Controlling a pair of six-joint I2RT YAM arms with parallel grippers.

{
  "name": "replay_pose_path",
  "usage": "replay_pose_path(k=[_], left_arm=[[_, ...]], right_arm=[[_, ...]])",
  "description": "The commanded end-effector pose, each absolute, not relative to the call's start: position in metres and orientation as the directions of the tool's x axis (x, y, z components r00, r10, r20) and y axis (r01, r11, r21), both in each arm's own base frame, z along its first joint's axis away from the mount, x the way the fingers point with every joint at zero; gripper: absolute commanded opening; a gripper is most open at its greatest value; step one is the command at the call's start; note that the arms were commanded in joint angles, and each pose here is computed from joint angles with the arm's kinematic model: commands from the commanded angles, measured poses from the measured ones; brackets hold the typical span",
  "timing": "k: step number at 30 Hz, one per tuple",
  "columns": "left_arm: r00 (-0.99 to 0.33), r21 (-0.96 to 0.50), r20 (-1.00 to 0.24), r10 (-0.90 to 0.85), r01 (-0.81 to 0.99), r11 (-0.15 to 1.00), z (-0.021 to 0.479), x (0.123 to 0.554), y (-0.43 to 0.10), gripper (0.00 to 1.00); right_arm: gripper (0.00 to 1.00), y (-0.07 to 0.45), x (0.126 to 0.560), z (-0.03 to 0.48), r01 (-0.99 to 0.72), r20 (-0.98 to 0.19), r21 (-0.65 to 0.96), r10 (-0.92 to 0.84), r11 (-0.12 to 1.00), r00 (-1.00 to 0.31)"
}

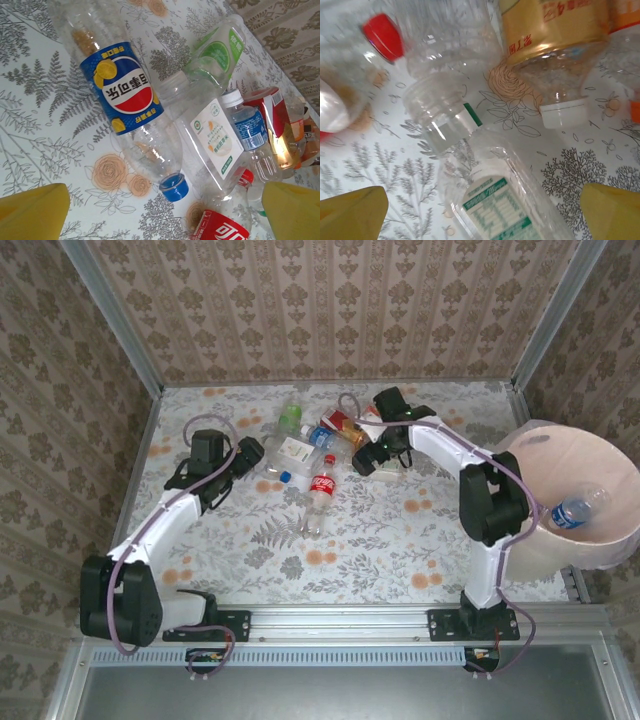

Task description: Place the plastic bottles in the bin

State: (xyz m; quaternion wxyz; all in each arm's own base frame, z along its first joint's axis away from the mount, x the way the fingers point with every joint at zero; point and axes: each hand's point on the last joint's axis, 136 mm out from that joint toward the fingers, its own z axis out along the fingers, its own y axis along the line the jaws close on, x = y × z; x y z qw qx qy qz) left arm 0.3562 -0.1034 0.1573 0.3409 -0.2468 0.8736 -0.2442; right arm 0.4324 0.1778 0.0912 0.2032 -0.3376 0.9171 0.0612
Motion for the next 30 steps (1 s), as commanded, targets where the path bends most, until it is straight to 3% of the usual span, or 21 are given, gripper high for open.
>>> replay_pose_path(k=[1, 11, 17, 20, 30], left_arm=[[-0.618, -0.587, -0.495, -0.611, -0.281, 0.759, 0.16, 0.35, -0.094, 1.0], [-0.612, -0.58, -0.502, -0.611, -0.286, 0.763, 0.16, 0.348, -0.091, 1.0], [-0.619, -0.585, -0.491, -0.613, -0.287, 0.758, 0.157, 0.349, -0.093, 1.0], [-0.617, -0.586, -0.492, -0.613, -0.286, 0.758, 0.158, 0.348, -0.093, 1.0], [-0.619, -0.585, -0.487, -0.616, -0.293, 0.756, 0.155, 0.346, -0.092, 1.0]], right_arm=[[1.0, 0.169, 0.427, 0.082, -0.717, -0.318, -0.074, -0.698, 0.693, -0.642], [0.95, 0.171, 0.39, 0.054, -0.763, -0.201, 0.071, -0.74, 0.643, -0.642], [0.91, 0.158, 0.405, 0.04, -0.727, -0.193, -0.041, -0.719, 0.686, -0.668], [0.83, 0.159, 0.413, 0.035, -0.712, -0.203, -0.087, -0.712, 0.697, -0.672], [0.76, 0.169, 0.421, 0.02, -0.694, -0.194, -0.131, -0.705, 0.708, -0.682]])
